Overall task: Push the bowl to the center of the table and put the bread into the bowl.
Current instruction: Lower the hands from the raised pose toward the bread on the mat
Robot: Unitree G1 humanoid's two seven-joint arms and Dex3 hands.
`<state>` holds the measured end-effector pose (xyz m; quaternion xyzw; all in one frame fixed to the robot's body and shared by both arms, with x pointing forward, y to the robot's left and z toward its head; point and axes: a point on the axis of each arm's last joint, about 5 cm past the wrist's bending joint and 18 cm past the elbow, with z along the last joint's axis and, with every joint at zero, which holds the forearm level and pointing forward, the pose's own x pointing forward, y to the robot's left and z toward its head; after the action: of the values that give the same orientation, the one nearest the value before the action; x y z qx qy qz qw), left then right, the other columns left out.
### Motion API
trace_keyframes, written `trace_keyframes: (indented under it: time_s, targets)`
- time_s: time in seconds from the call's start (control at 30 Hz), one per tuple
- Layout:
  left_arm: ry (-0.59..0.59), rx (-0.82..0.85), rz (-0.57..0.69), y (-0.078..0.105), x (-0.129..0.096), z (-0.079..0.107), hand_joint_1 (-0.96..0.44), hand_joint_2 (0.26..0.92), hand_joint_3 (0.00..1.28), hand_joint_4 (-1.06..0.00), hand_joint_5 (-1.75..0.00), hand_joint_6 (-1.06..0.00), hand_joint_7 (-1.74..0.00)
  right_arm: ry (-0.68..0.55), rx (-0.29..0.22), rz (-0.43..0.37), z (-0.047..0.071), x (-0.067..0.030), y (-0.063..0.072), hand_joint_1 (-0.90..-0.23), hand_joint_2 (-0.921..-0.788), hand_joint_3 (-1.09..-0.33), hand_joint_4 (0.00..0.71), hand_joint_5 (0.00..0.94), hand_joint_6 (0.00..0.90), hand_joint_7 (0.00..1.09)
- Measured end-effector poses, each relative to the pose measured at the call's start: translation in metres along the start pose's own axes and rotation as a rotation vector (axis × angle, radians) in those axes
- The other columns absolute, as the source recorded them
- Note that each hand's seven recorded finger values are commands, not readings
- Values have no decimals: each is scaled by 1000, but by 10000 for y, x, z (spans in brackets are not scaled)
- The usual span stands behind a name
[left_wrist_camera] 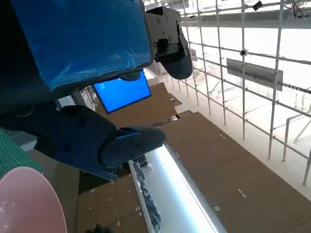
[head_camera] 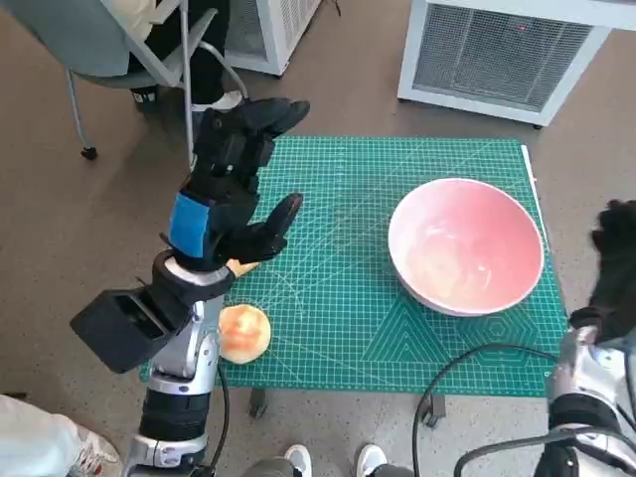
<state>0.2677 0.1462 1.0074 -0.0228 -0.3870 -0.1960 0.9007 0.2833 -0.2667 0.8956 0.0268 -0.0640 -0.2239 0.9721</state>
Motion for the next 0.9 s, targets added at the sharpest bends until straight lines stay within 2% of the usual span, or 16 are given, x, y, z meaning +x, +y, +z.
trace_keyframes:
  time_s: [0.53, 0.9]
  targets:
    - [-14, 35, -1, 65, -22, 73, -366, 753, 643, 1, -760, 1, -987, 103, 39, 123, -22, 12, 425, -496, -921, -823, 320, 33, 143, 445]
    - [-4, 47, 9, 93, -77, 90, -372, 755, 635, 1, -760, 1, -990, 114, 62, 238, 0, -7, 700, -501, -921, -819, 324, 26, 134, 470]
